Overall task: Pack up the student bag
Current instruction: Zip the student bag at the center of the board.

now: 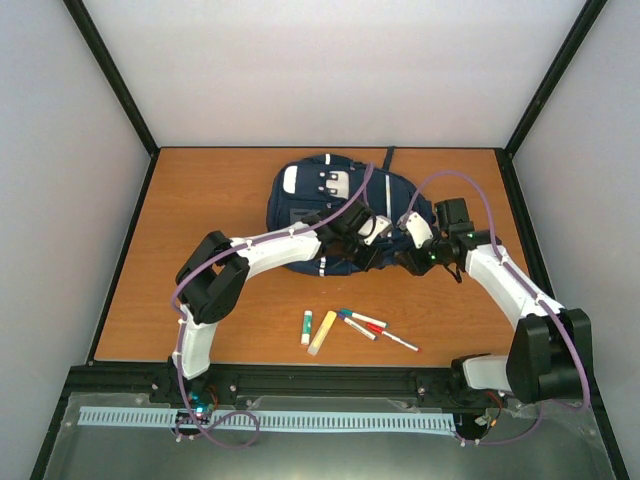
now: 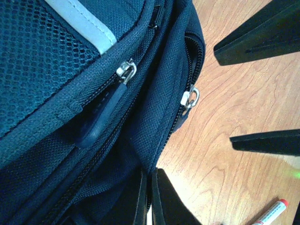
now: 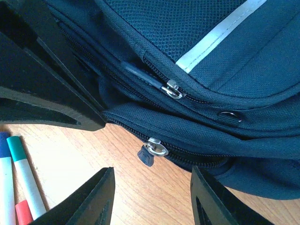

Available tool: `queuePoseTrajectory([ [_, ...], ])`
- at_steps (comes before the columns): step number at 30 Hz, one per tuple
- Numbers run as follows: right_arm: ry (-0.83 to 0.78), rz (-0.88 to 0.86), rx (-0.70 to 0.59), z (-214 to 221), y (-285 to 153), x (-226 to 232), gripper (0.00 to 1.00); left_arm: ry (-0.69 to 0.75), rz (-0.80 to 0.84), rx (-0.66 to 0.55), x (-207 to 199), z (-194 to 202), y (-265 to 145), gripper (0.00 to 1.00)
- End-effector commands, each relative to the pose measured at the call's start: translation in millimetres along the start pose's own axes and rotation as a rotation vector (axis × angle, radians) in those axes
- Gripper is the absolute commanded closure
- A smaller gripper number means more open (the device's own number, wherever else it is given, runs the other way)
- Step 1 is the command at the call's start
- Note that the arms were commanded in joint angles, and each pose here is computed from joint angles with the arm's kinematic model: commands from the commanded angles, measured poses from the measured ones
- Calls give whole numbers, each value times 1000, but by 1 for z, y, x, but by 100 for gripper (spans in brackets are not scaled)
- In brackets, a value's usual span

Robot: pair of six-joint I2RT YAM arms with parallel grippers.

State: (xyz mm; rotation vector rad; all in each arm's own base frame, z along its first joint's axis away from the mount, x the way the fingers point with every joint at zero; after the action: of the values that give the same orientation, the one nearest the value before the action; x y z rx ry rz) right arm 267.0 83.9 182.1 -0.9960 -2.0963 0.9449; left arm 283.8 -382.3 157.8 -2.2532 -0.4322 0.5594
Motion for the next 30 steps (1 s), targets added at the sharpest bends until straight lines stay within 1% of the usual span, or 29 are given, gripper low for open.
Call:
queuePoseTrajectory([
  [1, 18, 17, -16, 2, 4, -4, 53, 33, 98, -198, -21, -51, -27, 99],
  [12, 18, 91, -59, -2, 1, -9, 48, 33, 166, -282, -33, -75, -47, 99],
  [18, 7, 152, -112, -16, -3, -14, 49, 40, 211, -303, -40, -78, -55, 99],
  [22, 11, 145, -110, -22, 3, -17, 50, 45, 239, -330, -44, -80, -63, 99],
  [26, 21, 193, -146, -29, 3, -23, 56, 41, 240, -342, -46, -80, -67, 99],
  [28, 17, 226, -164, -33, -2, -24, 59, 39, 232, -337, -45, -78, -67, 99],
  [30, 5, 242, -186, -35, -10, -23, 65, 36, 216, -328, -43, -76, -65, 99],
])
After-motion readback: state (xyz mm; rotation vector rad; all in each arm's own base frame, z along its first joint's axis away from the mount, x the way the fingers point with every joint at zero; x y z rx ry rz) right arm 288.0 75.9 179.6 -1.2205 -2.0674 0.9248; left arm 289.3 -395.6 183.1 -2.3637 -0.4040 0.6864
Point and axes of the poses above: each gripper's point midway between its finger pads, its own y axis out along the fingers, its own x axis along the line the jaws close on, z = x × y, the point moved 8 cm from there along -y, back along the fingers, and after that the axes turned 13 degrees about y, right-handed, at the moved point
